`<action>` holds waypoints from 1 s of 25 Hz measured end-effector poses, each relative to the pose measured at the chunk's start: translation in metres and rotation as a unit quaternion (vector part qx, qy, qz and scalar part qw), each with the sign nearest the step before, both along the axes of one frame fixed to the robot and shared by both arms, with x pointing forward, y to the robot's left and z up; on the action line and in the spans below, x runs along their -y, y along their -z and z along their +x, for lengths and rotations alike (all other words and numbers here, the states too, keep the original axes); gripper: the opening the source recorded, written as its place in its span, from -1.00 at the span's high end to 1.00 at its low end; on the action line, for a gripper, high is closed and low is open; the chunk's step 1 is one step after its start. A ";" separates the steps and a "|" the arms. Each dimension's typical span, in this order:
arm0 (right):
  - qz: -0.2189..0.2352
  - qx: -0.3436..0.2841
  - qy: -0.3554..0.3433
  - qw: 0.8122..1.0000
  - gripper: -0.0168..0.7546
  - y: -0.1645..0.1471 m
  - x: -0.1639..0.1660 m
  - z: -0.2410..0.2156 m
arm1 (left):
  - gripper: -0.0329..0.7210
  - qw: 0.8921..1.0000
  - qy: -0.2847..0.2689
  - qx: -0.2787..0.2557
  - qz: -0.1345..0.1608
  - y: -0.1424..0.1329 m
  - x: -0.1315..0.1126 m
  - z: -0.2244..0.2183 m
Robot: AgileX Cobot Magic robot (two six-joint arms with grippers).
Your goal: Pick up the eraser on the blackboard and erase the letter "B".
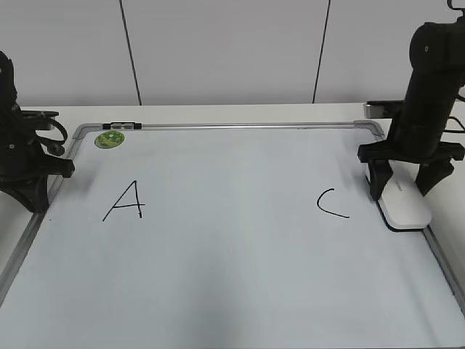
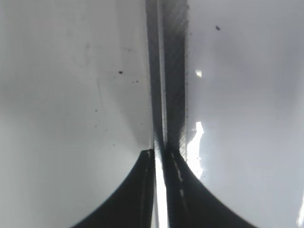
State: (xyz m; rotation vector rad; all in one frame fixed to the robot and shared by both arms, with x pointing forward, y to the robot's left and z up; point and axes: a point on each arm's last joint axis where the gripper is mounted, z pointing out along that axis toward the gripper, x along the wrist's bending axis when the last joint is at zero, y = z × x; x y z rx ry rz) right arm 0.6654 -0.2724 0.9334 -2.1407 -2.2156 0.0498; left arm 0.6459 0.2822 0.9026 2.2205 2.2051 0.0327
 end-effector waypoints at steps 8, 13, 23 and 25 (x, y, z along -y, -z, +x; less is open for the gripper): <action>-0.001 0.003 0.001 1.000 -0.63 -0.003 0.000 0.000 | 0.62 1.000 -0.002 0.004 -0.004 -0.003 0.001 0.000; -0.002 0.017 0.000 1.000 -0.62 -0.013 0.001 -0.001 | 0.02 1.000 0.000 0.025 -0.001 -0.023 0.000 -0.002; 0.003 0.049 0.026 0.998 -0.55 -0.041 0.000 -0.005 | -0.40 1.000 -0.008 0.026 0.005 -0.059 -0.002 -0.015; 0.006 0.066 0.027 0.997 -0.54 -0.056 -0.001 -0.008 | -0.40 0.999 -0.006 0.043 0.004 -0.072 -0.001 -0.018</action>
